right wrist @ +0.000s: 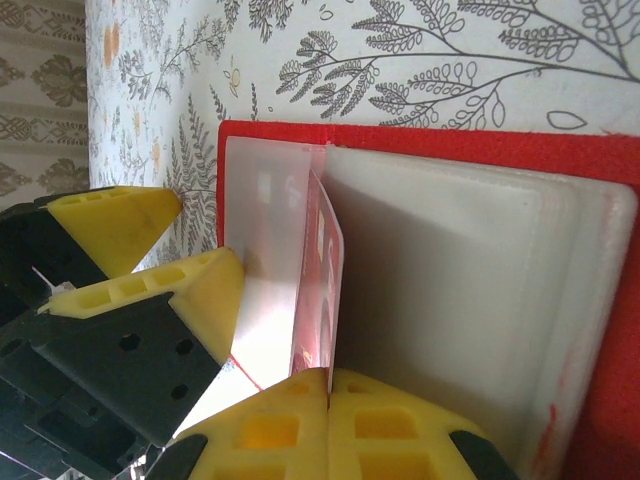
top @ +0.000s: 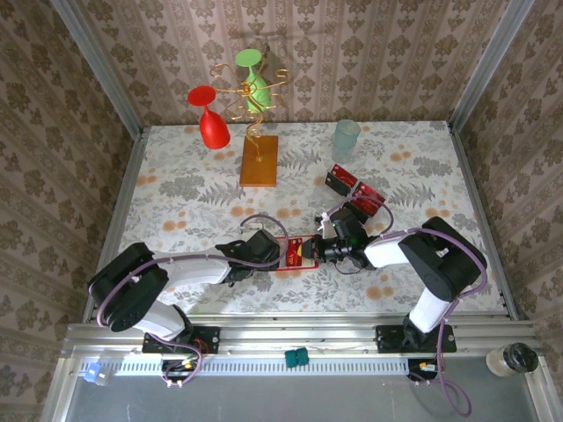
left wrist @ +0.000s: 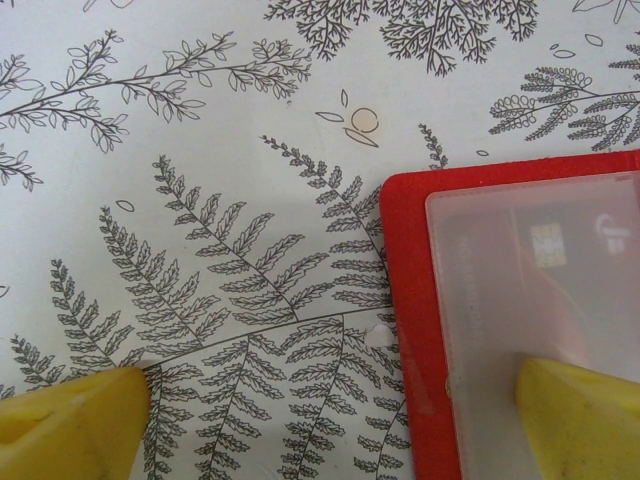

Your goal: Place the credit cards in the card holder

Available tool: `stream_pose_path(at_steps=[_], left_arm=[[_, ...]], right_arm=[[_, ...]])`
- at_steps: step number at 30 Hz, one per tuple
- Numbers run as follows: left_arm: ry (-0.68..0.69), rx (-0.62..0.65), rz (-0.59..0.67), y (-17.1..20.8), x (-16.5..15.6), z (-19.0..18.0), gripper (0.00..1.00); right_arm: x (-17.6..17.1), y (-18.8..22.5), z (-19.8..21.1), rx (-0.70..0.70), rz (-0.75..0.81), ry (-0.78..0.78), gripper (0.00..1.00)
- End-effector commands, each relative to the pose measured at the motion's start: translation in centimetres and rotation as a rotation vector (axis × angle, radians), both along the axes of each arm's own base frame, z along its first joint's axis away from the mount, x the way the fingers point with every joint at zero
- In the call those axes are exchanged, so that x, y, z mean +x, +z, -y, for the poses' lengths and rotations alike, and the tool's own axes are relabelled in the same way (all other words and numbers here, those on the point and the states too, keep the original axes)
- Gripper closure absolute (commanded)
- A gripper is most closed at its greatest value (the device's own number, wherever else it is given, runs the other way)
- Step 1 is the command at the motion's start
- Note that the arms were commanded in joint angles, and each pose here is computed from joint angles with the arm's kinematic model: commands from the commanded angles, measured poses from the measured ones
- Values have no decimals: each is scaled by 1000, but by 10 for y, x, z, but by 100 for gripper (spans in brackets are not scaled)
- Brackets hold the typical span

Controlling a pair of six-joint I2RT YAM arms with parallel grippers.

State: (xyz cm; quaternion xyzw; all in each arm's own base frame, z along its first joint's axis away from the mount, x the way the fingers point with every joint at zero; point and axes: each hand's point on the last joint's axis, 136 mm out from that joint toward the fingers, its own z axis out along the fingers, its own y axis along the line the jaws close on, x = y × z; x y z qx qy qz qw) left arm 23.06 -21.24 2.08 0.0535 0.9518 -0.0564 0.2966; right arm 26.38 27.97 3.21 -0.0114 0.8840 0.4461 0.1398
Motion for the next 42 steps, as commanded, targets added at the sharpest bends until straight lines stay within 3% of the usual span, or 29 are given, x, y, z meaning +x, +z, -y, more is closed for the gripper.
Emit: stream_pose_path(at_steps=[1, 42], left_arm=[[5, 58, -25, -10, -9, -14, 5], [2, 55, -20, -9, -9, -12, 5]], right_arm=[[-12, -18, 3, -51, -62, 36, 100], [-19, -26, 9, -121, -150, 38, 100]])
